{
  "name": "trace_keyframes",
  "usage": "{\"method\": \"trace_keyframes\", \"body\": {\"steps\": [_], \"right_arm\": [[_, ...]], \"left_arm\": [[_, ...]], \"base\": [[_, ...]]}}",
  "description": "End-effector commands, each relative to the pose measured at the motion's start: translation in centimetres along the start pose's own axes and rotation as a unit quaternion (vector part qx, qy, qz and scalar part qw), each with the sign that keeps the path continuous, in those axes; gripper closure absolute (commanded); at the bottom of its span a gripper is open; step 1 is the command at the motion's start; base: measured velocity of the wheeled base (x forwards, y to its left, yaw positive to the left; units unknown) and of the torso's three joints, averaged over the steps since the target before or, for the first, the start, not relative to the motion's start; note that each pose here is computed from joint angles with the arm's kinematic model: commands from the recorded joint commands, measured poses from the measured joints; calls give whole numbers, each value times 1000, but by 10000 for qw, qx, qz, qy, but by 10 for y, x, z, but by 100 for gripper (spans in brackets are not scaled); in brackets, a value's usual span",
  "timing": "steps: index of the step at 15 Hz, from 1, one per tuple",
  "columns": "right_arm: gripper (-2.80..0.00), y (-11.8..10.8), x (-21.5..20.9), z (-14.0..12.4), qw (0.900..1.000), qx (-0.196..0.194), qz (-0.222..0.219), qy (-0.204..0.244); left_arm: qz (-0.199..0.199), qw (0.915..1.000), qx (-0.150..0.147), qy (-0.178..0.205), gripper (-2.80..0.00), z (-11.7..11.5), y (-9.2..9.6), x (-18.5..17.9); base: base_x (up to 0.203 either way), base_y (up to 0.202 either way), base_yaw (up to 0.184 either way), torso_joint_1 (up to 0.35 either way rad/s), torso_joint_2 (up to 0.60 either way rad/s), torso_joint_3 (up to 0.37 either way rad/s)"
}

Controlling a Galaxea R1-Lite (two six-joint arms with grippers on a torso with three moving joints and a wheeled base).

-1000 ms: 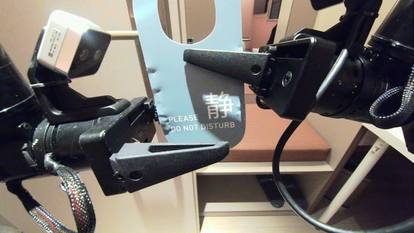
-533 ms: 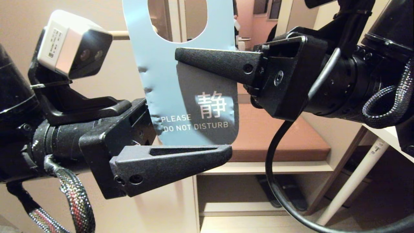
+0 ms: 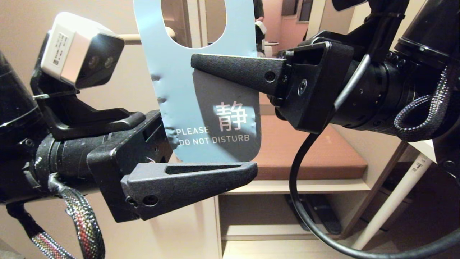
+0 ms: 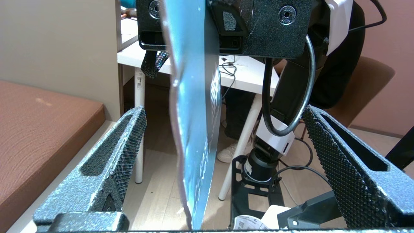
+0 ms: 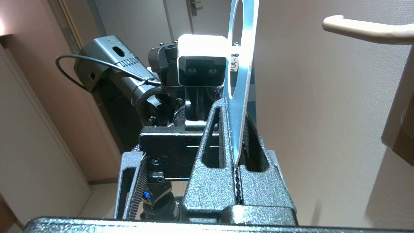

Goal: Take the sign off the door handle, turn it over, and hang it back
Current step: Hand it to the other hand

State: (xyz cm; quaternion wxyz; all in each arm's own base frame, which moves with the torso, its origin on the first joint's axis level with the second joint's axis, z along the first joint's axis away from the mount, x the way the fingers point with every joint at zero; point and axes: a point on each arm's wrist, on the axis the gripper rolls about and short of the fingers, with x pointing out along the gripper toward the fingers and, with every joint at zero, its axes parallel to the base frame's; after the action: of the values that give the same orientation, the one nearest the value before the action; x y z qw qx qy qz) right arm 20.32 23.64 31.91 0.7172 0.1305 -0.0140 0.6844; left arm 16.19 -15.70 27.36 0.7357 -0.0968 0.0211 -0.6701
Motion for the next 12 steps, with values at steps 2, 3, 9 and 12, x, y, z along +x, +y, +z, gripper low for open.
{"method": "trace_keyframes", "body": {"steps": [2,3,9,12], "right_arm": [[0,0,0,0,10000,-2,28,1],[0,-1,1,-1,10000,6,24,15],[0,-2,1,-3,10000,18,19,29],[0,-4,3,-5,10000,41,11,52]], "left_arm": [[-35,10000,49,-57,-280,1,-1,0],[-50,9999,103,-112,0,1,0,0],[-82,9997,-152,-199,0,3,-2,-1],[-83,9996,-148,-203,0,3,-2,-1]], "base": [[0,0,0,0,0,0],[0,0,0,0,0,0],[0,0,0,0,0,0],[0,0,0,0,0,0]]}}
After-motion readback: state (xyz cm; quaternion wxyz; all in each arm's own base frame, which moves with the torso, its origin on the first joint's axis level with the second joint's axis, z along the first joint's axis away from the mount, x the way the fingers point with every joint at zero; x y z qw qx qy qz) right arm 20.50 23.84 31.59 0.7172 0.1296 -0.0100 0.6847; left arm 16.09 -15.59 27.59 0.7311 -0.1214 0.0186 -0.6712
